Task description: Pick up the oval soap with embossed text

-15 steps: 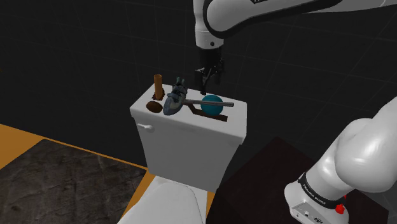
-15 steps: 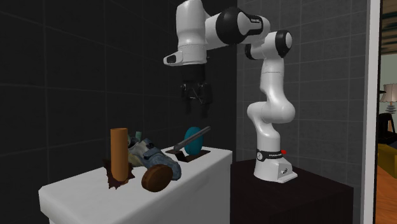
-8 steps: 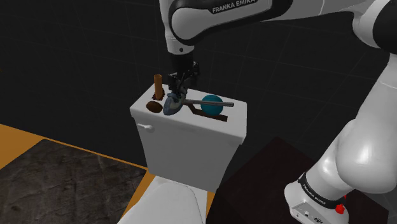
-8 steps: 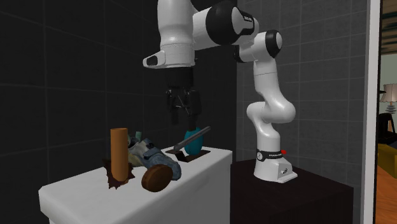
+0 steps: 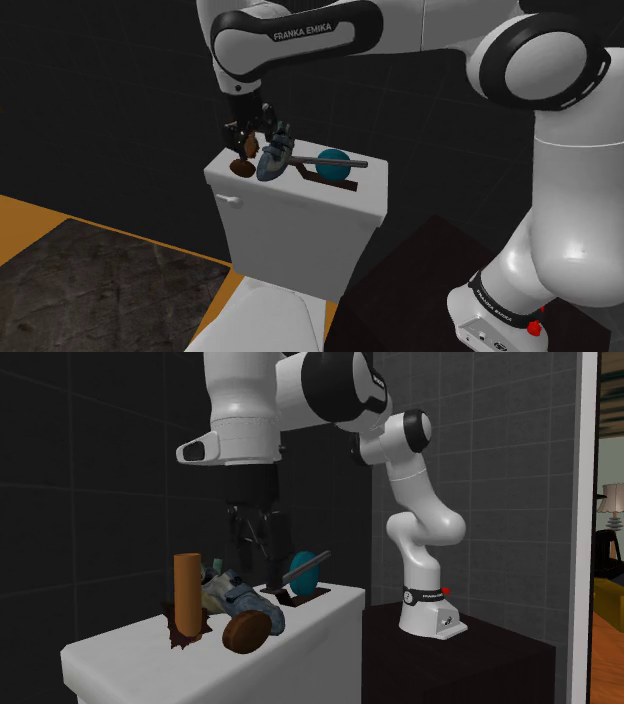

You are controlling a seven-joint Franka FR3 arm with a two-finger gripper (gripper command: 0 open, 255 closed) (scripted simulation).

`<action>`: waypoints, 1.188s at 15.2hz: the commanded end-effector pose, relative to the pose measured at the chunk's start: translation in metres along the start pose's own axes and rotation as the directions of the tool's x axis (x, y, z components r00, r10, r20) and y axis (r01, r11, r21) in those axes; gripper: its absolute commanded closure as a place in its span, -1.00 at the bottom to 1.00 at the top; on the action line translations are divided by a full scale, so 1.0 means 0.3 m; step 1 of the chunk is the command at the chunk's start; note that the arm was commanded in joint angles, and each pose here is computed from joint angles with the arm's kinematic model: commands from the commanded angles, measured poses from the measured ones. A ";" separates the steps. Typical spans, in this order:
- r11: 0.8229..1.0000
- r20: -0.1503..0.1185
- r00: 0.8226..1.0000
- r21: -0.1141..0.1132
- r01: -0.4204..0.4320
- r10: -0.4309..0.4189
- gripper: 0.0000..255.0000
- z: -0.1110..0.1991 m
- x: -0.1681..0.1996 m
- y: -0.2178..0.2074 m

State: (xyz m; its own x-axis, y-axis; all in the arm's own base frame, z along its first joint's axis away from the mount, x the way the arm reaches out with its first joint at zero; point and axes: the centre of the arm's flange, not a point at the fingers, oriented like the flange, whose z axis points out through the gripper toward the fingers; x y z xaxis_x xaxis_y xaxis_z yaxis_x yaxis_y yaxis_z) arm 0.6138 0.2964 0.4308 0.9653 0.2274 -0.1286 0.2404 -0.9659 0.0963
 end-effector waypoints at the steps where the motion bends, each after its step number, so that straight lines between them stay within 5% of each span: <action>1: 1.000 0.000 1.000 -0.002 0.004 -0.004 -1.00 0.012 0.083 -0.052; 4: 1.000 -0.001 1.000 -0.005 0.012 -0.012 -1.00 0.030 0.192 -0.126; 14: 1.000 -0.001 1.000 -0.005 0.012 -0.012 -1.00 0.162 0.212 -0.140; 15: 1.000 -0.001 1.000 -0.005 0.012 -0.012 1.00 0.164 0.214 -0.139; 18: 1.000 -0.001 1.000 -0.005 0.012 -0.012 1.00 0.164 0.214 -0.139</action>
State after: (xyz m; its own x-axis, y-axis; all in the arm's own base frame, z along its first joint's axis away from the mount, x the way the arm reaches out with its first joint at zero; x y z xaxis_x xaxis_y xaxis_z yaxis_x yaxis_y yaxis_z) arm 0.6607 0.3454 0.3704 0.9623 0.2396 -0.1285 0.2529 -0.9623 0.0998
